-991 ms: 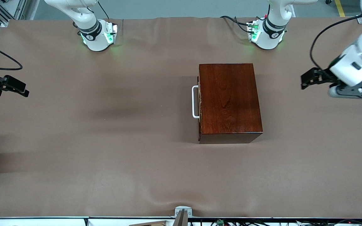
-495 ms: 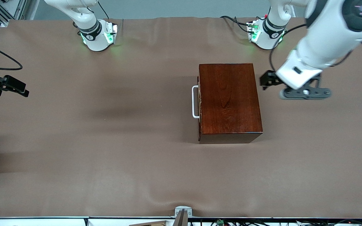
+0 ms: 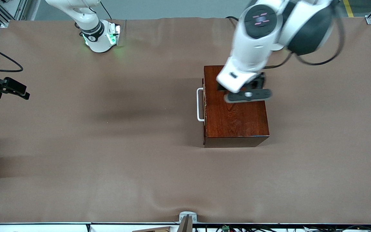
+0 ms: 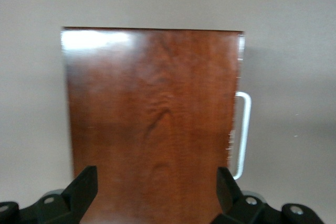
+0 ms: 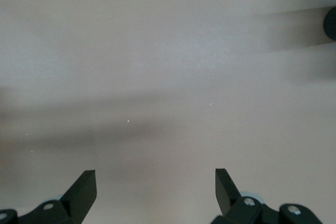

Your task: Open drawer, take yellow block, close drawer

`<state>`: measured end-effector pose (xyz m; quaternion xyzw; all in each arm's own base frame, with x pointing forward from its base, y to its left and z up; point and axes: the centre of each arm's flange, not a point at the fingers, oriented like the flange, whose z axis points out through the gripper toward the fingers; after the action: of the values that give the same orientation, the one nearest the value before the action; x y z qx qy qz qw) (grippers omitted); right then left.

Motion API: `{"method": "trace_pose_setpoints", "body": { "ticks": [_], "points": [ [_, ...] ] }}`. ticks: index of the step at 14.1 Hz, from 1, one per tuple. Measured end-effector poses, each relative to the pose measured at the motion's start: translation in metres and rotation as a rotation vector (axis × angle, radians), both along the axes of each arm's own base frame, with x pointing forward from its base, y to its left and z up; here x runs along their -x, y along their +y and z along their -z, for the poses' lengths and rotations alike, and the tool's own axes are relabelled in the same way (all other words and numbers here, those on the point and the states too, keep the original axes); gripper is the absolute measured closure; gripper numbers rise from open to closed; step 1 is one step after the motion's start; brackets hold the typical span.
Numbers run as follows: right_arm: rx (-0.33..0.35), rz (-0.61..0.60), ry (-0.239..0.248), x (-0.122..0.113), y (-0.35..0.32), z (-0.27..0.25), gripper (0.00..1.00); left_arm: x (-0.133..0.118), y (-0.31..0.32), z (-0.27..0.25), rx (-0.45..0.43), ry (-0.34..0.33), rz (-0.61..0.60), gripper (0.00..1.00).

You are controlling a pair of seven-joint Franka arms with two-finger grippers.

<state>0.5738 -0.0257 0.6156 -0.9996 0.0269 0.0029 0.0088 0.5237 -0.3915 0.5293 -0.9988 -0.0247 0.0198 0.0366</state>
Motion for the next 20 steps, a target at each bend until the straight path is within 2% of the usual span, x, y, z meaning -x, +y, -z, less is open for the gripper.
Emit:
{"method": "trace_pose_setpoints", "body": {
  "ticks": [6,9,12,15,20],
  "points": [
    [0.000,0.000,0.000,0.000,0.000,0.000,0.00,0.027,-0.086,0.043,0.039,-0.055,-0.022,0.00],
    [0.000,0.000,0.000,0.000,0.000,0.000,0.00,0.043,-0.118,0.071,0.010,-0.087,0.010,0.00],
    [0.000,0.000,0.000,0.000,0.000,0.000,0.00,0.054,-0.138,0.105,-0.031,-0.081,0.041,0.00],
    [0.000,0.000,0.000,0.000,0.000,0.000,0.00,0.060,-0.150,0.136,-0.077,-0.096,0.037,0.00],
    [0.000,0.000,0.000,0.000,0.000,0.000,0.00,0.064,-0.166,0.180,-0.095,-0.118,-0.006,0.00]
  ]
}}
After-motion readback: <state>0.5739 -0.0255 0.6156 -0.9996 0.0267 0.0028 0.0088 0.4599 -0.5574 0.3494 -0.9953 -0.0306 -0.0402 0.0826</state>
